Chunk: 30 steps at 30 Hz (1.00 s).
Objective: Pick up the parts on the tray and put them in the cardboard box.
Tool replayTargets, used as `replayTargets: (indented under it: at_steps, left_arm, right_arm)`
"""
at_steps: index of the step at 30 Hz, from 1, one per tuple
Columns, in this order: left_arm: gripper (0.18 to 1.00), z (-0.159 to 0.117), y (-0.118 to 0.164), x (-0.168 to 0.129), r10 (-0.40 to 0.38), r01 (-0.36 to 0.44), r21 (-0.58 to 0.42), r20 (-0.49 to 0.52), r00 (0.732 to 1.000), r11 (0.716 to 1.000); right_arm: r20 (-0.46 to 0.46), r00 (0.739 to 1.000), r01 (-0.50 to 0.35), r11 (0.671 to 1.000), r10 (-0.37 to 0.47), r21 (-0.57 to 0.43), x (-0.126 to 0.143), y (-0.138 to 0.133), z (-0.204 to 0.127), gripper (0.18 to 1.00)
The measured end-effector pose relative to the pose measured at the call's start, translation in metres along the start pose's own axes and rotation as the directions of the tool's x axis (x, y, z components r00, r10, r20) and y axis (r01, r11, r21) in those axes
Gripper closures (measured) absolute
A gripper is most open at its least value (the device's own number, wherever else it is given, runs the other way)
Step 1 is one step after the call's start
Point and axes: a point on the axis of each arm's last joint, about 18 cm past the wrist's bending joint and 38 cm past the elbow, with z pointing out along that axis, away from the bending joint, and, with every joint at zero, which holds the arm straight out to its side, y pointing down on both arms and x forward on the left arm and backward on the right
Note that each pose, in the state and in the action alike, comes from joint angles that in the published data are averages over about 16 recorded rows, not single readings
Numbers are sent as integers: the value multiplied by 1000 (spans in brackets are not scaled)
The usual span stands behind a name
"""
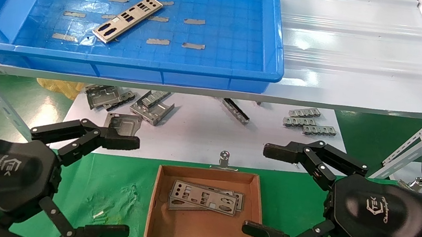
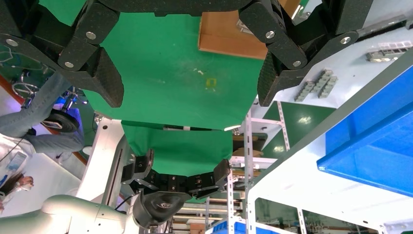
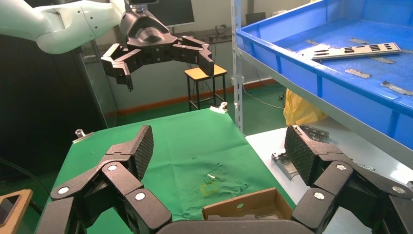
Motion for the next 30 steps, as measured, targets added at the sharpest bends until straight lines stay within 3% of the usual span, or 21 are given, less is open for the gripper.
replayTargets:
  at_steps: [30]
  left_arm:
    - [184, 0, 0, 0, 0, 0, 0, 0, 1000, 1000]
  right_arm:
    - [0, 1000, 0, 1000, 0, 0, 0, 0, 0, 178]
